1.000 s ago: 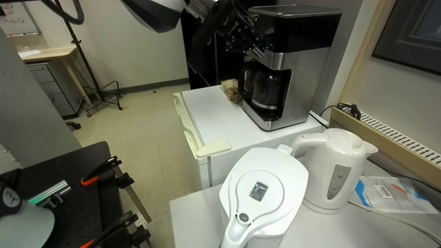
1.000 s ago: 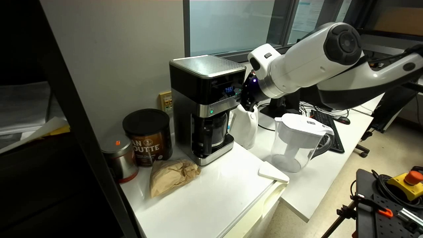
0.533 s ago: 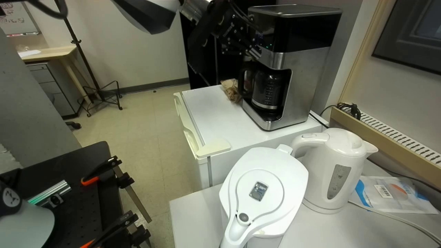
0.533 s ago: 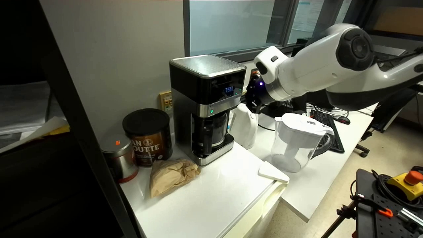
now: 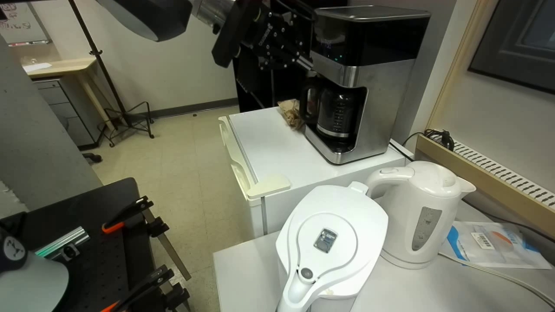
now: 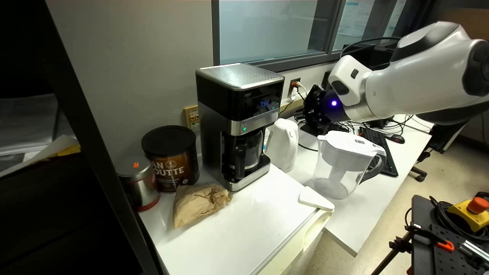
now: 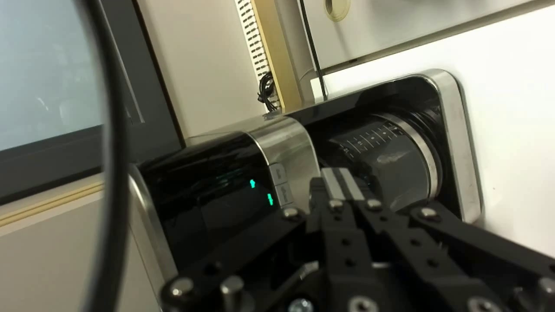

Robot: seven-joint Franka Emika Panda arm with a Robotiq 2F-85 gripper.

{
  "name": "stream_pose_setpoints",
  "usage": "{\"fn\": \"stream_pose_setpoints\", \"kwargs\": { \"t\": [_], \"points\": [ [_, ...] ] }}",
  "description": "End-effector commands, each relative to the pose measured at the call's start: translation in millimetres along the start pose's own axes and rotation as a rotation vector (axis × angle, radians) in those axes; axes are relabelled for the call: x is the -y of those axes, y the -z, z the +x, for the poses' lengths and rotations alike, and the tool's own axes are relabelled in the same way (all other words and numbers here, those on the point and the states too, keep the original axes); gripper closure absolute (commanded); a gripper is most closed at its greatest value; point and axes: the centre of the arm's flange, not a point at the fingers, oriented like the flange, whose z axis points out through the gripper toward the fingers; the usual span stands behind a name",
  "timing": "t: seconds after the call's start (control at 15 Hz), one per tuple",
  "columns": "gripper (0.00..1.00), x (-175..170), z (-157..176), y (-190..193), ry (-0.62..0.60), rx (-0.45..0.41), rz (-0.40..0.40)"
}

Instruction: Press a button on the coffeemaker.

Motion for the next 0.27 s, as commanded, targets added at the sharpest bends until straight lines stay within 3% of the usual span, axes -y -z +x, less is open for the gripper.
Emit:
{"fn": "stream_pose_setpoints", "kwargs": {
  "t": [0.0, 0.2],
  "points": [
    [1.00, 5, -24, 29, 0.057, -0.064, -0.014],
    [1.00, 7, -34, 41, 0.092, -0.101, -0.013]
  ]
}}
